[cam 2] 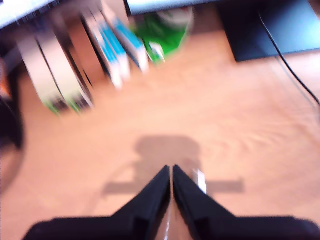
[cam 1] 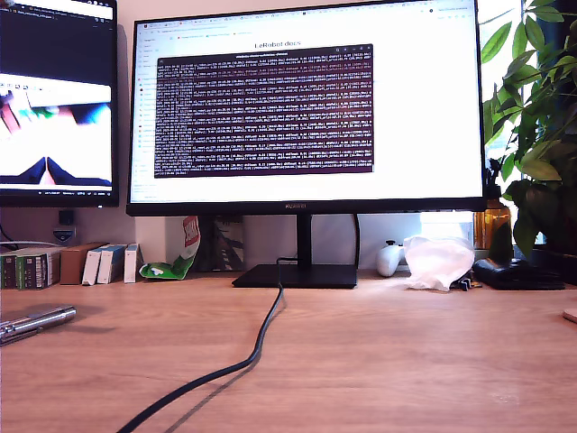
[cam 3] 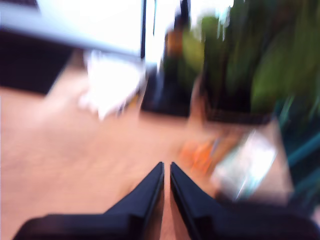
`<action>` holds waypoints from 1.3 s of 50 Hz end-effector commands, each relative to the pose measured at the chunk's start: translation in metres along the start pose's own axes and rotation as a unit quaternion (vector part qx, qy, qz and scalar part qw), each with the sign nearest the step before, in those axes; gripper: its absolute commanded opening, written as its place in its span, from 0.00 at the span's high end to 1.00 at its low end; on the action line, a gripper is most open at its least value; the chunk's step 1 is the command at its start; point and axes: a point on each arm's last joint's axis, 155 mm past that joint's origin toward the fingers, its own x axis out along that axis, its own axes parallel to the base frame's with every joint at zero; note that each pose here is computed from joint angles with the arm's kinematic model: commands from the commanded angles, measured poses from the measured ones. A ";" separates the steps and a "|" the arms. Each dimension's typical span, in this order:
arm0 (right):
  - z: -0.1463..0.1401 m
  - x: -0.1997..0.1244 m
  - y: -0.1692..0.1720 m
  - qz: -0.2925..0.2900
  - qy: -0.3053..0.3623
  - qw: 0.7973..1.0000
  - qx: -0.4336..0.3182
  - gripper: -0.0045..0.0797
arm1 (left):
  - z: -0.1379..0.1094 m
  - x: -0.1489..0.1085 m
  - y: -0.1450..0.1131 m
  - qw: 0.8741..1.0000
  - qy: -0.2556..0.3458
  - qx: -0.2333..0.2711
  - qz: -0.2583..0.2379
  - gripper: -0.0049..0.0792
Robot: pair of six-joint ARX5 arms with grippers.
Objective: Pick the metallic laser pointer with your right arm, pass it to your left arm, then place it down to the left side of the table
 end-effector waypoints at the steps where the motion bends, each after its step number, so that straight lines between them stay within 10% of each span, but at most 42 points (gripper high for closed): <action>1: -0.007 0.009 -0.004 -0.005 0.011 0.999 0.030 0.96 | 0.000 0.005 0.001 1.000 -0.002 -0.004 -0.003 0.95; 21: 0.011 0.011 -0.030 -0.075 -0.119 0.990 0.032 0.96 | 0.036 -0.004 0.002 0.994 -0.112 0.015 0.010 0.95; 36: 0.021 -0.029 -0.028 -0.080 -0.219 0.972 0.018 0.96 | -0.005 0.012 0.004 0.983 -0.174 0.046 0.030 0.95; 65: -0.043 0.003 0.030 0.047 -0.255 0.966 -0.009 0.96 | -0.052 0.042 0.005 0.981 -0.188 0.033 0.025 0.95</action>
